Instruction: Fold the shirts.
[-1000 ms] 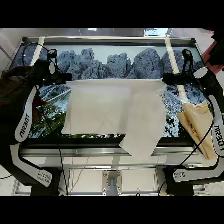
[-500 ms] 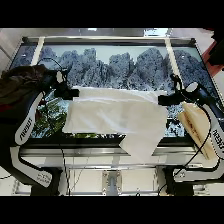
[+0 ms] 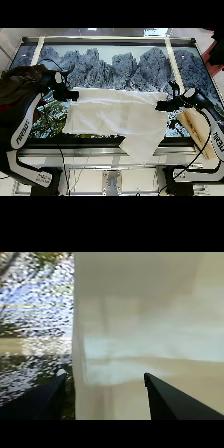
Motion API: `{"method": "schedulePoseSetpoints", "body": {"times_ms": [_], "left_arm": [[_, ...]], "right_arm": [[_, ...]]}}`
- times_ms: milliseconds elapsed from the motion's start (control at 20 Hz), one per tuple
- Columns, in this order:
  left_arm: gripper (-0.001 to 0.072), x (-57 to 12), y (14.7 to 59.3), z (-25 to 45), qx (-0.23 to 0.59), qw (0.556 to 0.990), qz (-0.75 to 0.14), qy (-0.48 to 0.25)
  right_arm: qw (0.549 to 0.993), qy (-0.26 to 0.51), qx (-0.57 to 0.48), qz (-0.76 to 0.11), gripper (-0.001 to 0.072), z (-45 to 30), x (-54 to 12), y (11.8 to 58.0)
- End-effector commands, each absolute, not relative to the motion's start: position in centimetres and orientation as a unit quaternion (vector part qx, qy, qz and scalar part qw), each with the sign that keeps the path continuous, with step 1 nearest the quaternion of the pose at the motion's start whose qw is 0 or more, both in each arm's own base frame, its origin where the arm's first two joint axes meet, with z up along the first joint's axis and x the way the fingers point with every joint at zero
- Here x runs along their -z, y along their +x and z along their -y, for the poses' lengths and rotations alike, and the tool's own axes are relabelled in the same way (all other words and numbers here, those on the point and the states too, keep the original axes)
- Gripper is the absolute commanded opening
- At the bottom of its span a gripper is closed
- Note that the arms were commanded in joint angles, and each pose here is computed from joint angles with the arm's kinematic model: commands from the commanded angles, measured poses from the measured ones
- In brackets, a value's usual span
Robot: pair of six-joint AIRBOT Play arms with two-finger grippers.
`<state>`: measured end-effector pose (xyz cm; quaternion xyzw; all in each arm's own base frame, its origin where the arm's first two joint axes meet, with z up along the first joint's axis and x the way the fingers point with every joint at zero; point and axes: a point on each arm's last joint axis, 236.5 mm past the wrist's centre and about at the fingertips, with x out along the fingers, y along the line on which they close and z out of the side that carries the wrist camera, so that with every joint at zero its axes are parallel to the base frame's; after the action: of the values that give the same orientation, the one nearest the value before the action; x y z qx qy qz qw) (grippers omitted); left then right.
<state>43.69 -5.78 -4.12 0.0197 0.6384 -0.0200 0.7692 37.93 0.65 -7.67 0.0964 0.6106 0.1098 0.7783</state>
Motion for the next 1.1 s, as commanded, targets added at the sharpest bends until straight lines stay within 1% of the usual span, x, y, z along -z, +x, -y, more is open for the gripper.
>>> {"method": "schedulePoseSetpoints", "body": {"times_ms": [0, 50, 100, 200, 250, 300, 350, 400, 450, 500, 550, 700, 900, 1050], "left_arm": [[0.0569, -2.9, 43.1, 2.7, -0.008, 0.809, -0.585, 0.065], [0.0569, -5.3, 42.2, 1.7, -0.018, 0.825, -0.562, 0.063], [0.0569, -6.4, 40.7, 0.9, -0.025, 0.833, -0.551, 0.052], [0.0569, -5.7, 36.1, -0.5, -0.044, 0.831, -0.554, 0.019], [0.0569, -4.4, 33.7, -0.7, -0.052, 0.828, -0.559, 0.004], [0.0569, -3.2, 31.9, -0.4, -0.051, 0.827, -0.560, -0.010], [0.0569, -2.1, 30.7, 0.3, -0.041, 0.828, -0.558, -0.025], [0.0569, -1.5, 30.1, 1.0, -0.032, 0.829, -0.557, -0.039], [0.0569, -1.2, 29.7, 1.8, -0.022, 0.827, -0.560, -0.057], [0.0569, -1.1, 29.6, 2.6, -0.013, 0.825, -0.560, -0.072], [0.0569, -1.3, 30.0, 3.3, -0.005, 0.829, -0.553, -0.087], [0.0569, -1.9, 30.9, 4.7, 0.017, 0.837, -0.535, -0.113], [0.0569, -2.0, 30.9, 5.1, 0.029, 0.837, -0.535, -0.111], [0.0569, -2.0, 30.9, 5.1, 0.029, 0.837, -0.534, -0.111]], "right_arm": [[0.775, 0.072, -0.089, -0.621, 0.0394, 2.0, 4.3, 35.1], [0.777, 0.069, -0.075, -0.621, 0.0394, 3.4, 2.8, 33.8], [0.780, 0.082, -0.059, -0.618, 0.0394, 4.5, 1.5, 32.1], [0.778, 0.151, -0.041, -0.608, 0.0396, 4.5, 1.2, 28.1], [0.767, 0.193, -0.040, -0.610, 0.0397, 3.5, 2.0, 25.9], [0.748, 0.234, -0.046, -0.620, 0.0399, 1.9, 3.1, 23.3], [0.720, 0.264, -0.058, -0.639, 0.0481, 0.2, 4.1, 20.7], [0.690, 0.286, -0.070, -0.661, 0.0598, -1.5, 4.7, 18.5], [0.658, 0.309, -0.085, -0.681, 0.0631, -3.2, 5.0, 16.7], [0.640, 0.319, -0.095, -0.693, 0.0630, -4.2, 5.5, 15.6], [0.627, 0.327, -0.087, -0.701, 0.0622, -4.6, 6.0, 15.0], [0.634, 0.319, -0.052, -0.702, 0.0621, -3.5, 6.7, 15.3], [0.638, 0.330, -0.036, -0.695, 0.0620, -3.3, 7.0, 15.8], [0.619, 0.361, -0.037, -0.696, 0.0612, -4.4, 7.1, 15.5]]}}
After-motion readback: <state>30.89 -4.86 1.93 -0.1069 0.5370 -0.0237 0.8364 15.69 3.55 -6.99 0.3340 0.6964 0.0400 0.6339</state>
